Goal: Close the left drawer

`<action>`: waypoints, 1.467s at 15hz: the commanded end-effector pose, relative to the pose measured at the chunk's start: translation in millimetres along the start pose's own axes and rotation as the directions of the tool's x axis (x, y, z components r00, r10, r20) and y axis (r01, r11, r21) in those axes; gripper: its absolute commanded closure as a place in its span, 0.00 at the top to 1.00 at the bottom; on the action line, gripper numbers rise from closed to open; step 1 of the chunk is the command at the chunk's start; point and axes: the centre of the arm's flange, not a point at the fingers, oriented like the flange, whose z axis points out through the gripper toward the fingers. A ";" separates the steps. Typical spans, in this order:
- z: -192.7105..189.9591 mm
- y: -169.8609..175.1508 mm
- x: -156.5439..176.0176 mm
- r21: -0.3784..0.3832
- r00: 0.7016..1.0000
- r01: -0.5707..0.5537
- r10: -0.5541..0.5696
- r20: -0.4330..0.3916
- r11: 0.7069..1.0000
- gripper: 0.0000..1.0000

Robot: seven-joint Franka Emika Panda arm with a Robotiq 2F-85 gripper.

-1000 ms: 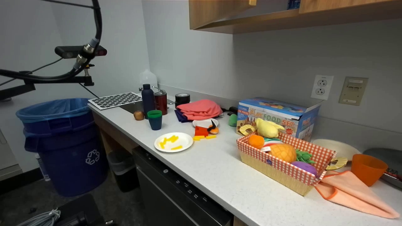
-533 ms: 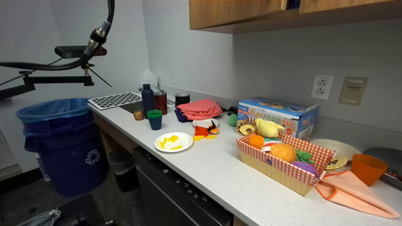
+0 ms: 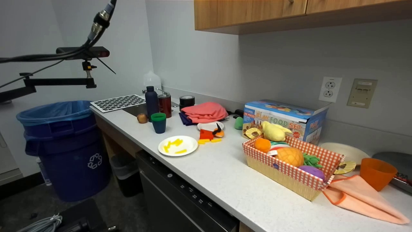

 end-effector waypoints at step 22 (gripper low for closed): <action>-59.9 89.9 -17.3 0.006 0.942 0.080 -0.077 0.327 0.997 1.00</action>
